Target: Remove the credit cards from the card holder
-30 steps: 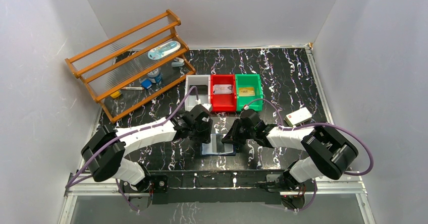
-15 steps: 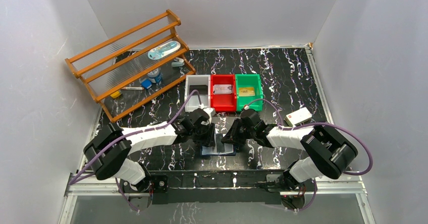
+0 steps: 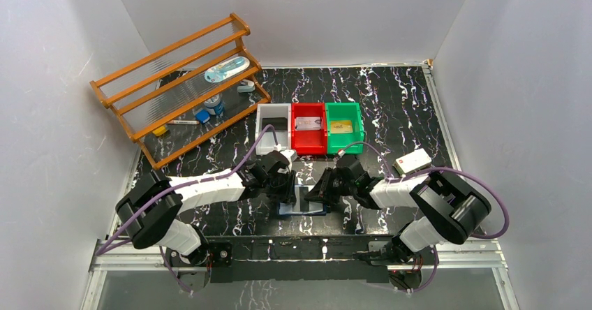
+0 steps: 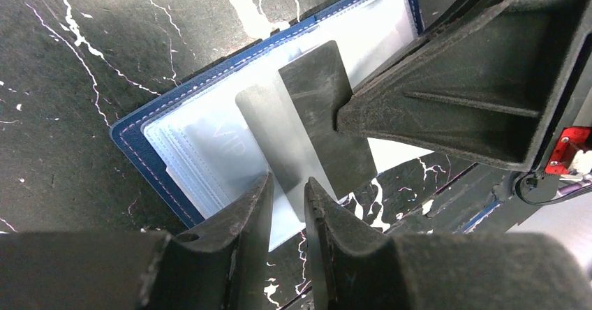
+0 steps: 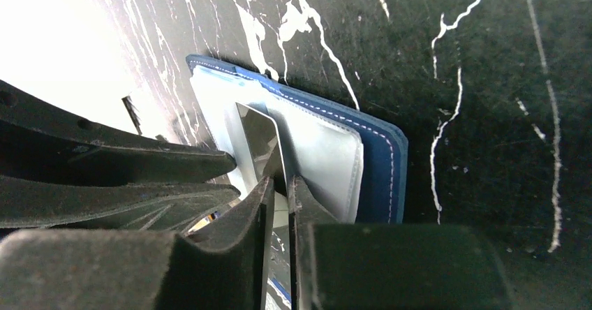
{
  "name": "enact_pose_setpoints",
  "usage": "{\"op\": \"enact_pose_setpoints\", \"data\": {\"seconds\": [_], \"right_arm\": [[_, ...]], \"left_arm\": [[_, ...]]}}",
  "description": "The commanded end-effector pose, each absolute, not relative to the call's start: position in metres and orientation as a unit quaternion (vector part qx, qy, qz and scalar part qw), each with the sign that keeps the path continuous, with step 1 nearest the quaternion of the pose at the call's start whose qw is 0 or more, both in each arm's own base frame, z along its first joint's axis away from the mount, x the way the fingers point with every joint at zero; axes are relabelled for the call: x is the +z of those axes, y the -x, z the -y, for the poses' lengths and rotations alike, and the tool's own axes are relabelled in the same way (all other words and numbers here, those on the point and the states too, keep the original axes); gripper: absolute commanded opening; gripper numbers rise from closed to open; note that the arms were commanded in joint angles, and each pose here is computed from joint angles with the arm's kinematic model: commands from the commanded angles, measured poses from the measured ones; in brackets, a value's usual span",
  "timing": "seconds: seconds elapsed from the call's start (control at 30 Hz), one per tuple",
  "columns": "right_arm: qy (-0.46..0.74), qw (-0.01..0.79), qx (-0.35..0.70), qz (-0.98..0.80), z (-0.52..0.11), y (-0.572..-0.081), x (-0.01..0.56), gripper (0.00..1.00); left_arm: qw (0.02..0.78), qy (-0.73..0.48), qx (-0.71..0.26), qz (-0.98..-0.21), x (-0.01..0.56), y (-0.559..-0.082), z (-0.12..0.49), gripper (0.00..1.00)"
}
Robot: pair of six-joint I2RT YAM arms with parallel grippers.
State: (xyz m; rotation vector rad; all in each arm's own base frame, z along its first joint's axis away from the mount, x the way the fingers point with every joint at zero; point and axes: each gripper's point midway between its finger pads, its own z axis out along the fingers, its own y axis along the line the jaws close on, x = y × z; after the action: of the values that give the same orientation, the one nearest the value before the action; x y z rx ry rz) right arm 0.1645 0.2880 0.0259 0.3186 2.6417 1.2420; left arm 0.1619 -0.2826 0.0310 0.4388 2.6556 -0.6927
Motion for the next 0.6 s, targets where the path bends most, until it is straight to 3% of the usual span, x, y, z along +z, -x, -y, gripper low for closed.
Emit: {"op": "enact_pose_setpoints", "data": {"seconds": [0.0,0.07,0.17,0.4,0.57], "right_arm": [[-0.103,0.118,0.445,-0.881,-0.291,-0.168,0.035,0.14],[-0.111,0.115,0.435,-0.886,-0.282,-0.161,0.025,0.04],[-0.118,0.125,0.426,-0.888,-0.276,-0.161,0.024,0.00],[-0.150,0.147,0.418,-0.884,-0.260,-0.160,0.021,0.02],[-0.148,0.143,0.450,-0.869,-0.267,-0.158,0.029,0.11]], "left_arm": [[0.136,-0.153,-0.148,-0.967,-0.009,-0.142,0.235,0.23],[0.138,-0.151,-0.150,-0.967,-0.008,-0.143,0.236,0.23],[0.142,-0.150,-0.151,-0.967,-0.005,-0.144,0.236,0.24],[0.130,-0.169,-0.169,-0.962,-0.008,-0.139,0.242,0.27],[0.129,-0.176,-0.169,-0.961,-0.008,-0.138,0.242,0.25]]}}
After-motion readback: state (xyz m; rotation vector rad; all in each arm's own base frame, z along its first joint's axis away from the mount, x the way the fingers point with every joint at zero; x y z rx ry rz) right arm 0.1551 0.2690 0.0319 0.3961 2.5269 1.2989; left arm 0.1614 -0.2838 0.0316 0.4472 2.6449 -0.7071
